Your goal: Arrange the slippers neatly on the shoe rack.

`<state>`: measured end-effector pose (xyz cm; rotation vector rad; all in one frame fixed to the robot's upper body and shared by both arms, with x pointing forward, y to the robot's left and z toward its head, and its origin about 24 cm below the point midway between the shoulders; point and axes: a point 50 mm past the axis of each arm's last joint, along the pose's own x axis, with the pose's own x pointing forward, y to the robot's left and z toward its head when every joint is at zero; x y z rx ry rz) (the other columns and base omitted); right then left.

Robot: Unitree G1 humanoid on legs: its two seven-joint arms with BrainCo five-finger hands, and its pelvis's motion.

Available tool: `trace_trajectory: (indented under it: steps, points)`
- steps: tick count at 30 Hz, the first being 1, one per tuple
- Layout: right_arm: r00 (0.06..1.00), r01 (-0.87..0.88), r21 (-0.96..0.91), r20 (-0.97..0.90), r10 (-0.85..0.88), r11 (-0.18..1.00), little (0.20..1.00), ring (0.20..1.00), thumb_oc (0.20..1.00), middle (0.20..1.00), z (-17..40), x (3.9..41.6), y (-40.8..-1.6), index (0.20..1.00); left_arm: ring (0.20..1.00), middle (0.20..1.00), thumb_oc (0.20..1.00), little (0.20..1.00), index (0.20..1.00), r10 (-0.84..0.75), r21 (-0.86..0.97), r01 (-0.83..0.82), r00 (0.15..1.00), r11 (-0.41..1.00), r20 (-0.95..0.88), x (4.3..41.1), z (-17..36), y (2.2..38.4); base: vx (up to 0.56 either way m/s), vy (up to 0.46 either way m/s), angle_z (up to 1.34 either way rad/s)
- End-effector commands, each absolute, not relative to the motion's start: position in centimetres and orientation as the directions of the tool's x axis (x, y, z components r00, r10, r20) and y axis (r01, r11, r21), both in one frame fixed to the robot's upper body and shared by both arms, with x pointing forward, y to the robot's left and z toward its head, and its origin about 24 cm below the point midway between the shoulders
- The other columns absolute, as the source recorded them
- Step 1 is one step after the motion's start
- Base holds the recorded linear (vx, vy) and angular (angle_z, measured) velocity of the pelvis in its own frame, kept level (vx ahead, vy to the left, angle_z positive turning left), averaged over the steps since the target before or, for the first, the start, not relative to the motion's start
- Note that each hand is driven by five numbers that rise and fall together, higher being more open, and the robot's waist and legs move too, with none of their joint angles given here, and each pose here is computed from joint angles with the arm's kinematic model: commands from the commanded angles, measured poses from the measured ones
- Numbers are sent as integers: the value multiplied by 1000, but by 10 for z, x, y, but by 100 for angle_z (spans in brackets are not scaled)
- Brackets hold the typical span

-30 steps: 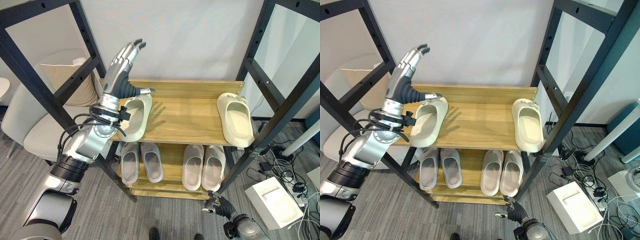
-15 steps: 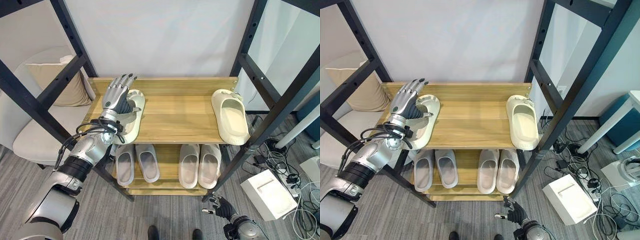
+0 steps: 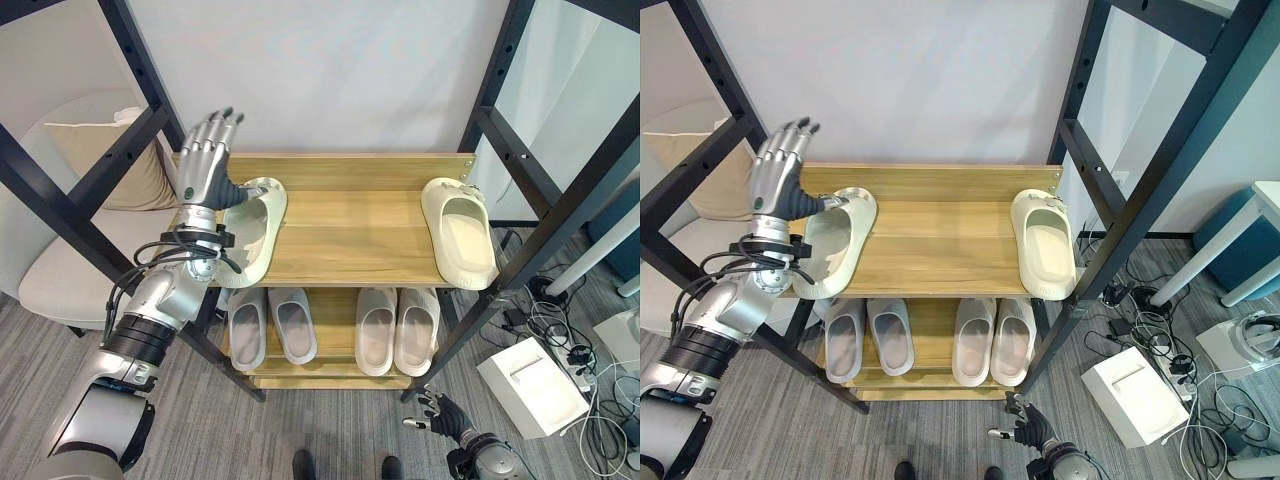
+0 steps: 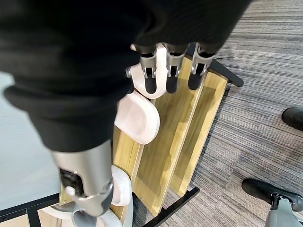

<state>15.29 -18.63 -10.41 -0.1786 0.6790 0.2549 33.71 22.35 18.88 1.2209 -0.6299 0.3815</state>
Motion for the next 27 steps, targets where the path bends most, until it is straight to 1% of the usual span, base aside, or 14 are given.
trace_trajectory:
  steps: [1,7,10,12,17,18,19,27]
  points:
    - [797,-324,-60,-555,239,944,1000,1000,1000,1000,-91,168,-172,1000,1000,1000,1000,1000,1000,12,702,-665,728,255,685,346,215,246,0,0,0]
    - [794,-325,-61,-559,238,944,1000,1000,1000,1000,-92,165,-173,1000,1000,1000,1000,1000,1000,56,769,-603,793,212,607,353,197,258,0,0,0]
    - [793,-328,-65,-560,238,942,1000,1000,1000,1000,-92,165,-174,1000,1000,1000,1000,1000,1000,46,787,-580,810,210,584,359,196,255,7,8,-7]
    - [796,-332,-67,-555,241,941,1000,1000,1000,1000,-91,166,-173,1000,1000,1000,1000,1000,1000,38,818,-544,836,186,547,366,191,251,0,0,0]
    - [804,-330,-67,-542,243,941,1000,1000,1000,1000,-88,168,-173,1000,1000,1000,1000,1000,1000,38,844,-518,855,138,518,375,195,251,-1,4,-4]
    - [806,-330,-69,-540,243,941,1000,1000,1000,1000,-88,169,-174,1000,551,551,551,551,551,42,850,-513,858,119,511,378,197,252,1,3,-7]
    - [808,-329,-71,-538,241,942,1000,1000,1000,1000,-87,169,-175,1000,200,200,200,200,200,39,853,-511,859,106,510,380,199,252,-3,5,-6]
    - [806,-325,-73,-544,235,943,1000,1000,1000,1000,-88,168,-178,1000,200,200,200,200,200,85,898,-436,899,59,430,388,204,265,4,0,-8]
